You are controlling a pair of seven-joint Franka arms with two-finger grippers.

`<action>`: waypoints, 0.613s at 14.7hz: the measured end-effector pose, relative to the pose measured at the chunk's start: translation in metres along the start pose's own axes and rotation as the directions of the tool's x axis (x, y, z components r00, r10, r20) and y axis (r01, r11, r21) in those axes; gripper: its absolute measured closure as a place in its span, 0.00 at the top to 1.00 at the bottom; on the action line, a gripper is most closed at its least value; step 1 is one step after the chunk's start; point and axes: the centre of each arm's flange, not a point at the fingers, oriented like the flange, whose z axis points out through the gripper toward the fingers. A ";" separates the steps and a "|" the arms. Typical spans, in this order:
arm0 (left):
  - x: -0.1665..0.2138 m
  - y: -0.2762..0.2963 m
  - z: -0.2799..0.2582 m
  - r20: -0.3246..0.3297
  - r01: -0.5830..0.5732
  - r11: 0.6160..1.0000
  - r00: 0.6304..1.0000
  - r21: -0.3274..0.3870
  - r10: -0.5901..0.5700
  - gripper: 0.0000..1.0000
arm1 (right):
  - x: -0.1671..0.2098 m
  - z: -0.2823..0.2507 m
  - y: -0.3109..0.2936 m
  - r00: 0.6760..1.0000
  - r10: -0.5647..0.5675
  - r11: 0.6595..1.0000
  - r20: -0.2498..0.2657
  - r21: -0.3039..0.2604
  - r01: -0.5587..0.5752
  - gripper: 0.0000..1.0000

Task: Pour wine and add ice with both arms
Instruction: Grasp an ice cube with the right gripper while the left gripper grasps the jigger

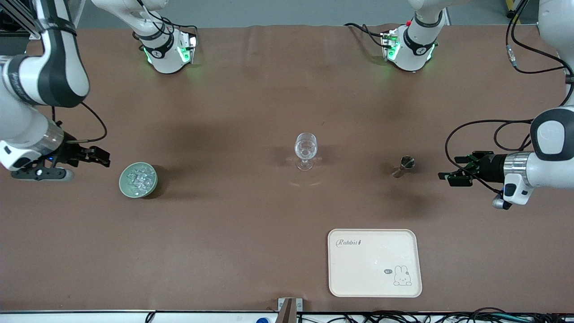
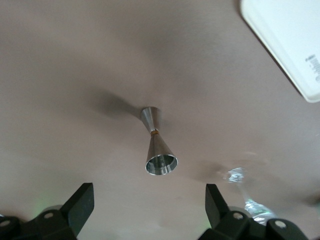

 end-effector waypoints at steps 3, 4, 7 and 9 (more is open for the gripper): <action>0.018 -0.016 0.025 0.106 0.137 0.988 0.986 -0.078 -0.128 0.95 | -0.010 0.039 -0.002 1.000 -0.002 1.000 -0.013 0.001 0.002 0.98; 0.023 -0.020 0.035 0.142 0.172 0.980 0.977 -0.096 -0.158 0.95 | -0.012 0.051 -0.002 1.000 -0.003 1.000 -0.009 0.001 0.003 0.98; 0.046 -0.037 0.067 0.245 0.273 0.952 0.941 -0.139 -0.234 0.93 | -0.011 0.084 -0.005 1.000 -0.005 1.000 0.010 0.002 0.005 0.97; 0.059 -0.046 0.085 0.306 0.331 0.930 0.912 -0.162 -0.271 0.91 | -0.008 0.109 -0.007 1.000 -0.007 1.000 0.019 0.002 0.007 0.97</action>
